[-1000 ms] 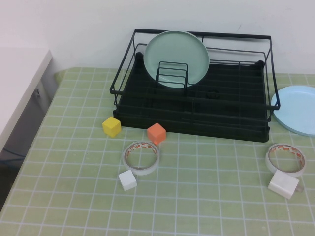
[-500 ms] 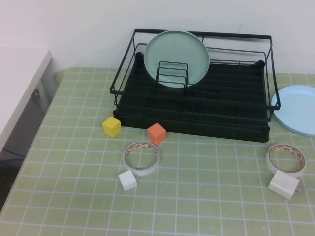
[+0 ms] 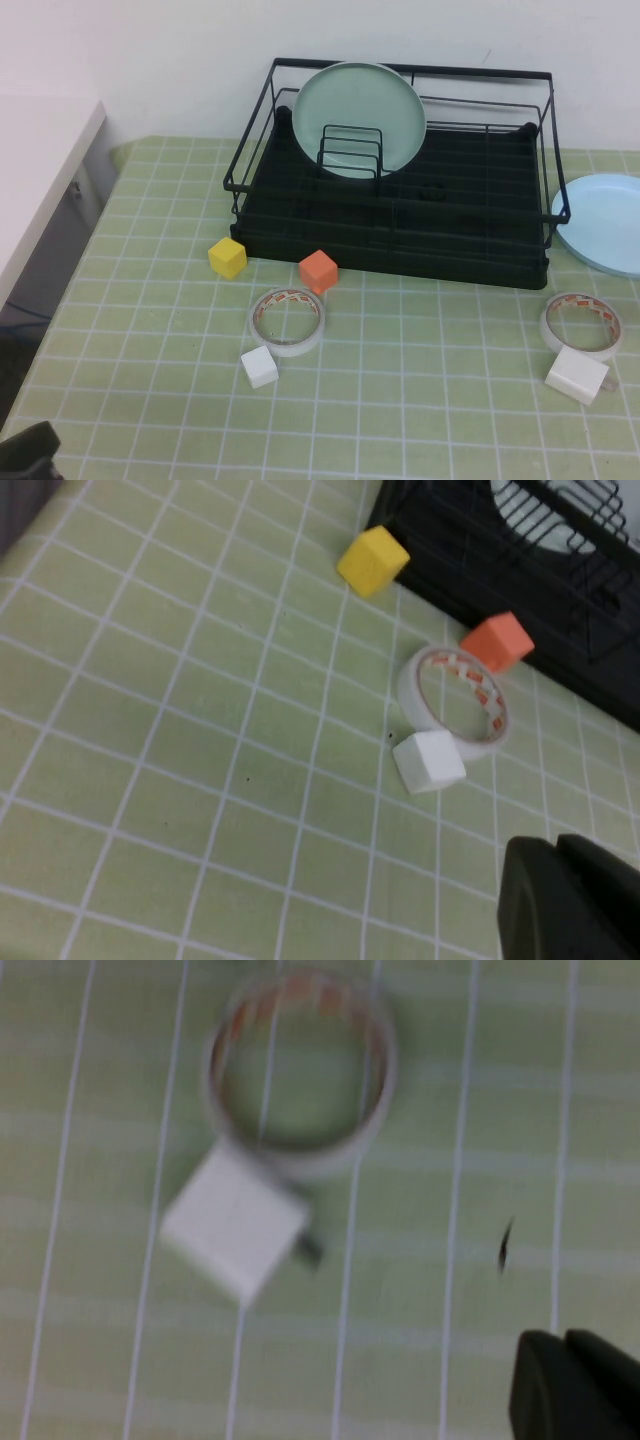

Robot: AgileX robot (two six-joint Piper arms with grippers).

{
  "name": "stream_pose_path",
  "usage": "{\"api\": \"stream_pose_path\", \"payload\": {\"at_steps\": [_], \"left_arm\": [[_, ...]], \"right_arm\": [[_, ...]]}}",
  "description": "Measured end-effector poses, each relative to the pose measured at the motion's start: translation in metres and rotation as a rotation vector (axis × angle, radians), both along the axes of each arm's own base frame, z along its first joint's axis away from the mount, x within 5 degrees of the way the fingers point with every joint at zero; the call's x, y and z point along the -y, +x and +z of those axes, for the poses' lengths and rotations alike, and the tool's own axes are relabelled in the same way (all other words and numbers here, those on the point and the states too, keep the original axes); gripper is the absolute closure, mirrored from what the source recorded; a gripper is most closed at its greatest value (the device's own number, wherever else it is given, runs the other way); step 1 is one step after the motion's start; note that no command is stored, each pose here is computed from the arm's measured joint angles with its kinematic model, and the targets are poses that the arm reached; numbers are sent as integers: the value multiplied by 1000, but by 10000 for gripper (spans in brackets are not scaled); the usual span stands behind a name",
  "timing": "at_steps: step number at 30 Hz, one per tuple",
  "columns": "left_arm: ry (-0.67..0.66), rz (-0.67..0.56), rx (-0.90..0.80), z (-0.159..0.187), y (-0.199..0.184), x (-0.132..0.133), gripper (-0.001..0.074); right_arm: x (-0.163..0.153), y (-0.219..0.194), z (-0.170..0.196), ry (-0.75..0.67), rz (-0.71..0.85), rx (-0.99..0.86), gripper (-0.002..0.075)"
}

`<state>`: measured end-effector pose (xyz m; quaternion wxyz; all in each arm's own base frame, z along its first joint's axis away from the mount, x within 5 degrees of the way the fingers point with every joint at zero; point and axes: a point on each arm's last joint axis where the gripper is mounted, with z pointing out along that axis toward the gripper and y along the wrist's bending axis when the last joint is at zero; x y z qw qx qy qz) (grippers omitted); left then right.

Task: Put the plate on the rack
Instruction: Pick up the plate from the table

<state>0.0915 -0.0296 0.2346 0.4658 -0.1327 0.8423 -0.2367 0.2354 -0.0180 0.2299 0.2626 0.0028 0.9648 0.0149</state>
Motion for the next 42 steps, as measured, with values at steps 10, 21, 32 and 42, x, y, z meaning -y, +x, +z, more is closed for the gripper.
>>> {"api": "stream_pose_path", "payload": {"at_steps": [10,21,32,42], "left_arm": [[20,-18,10,-1,9,4,736],[196,-47,36,-3,10,-1,736],[166,-43,80,1,12,0,736],[170,-49,97,2,15,1,736]], "right_arm": [[51,105,-11,120,-324,-3,693],[68,178,-55,211,-388,-133,425],[85,234,-94,233,-517,-111,413],[90,252,-128,224,-518,-217,412]]}}
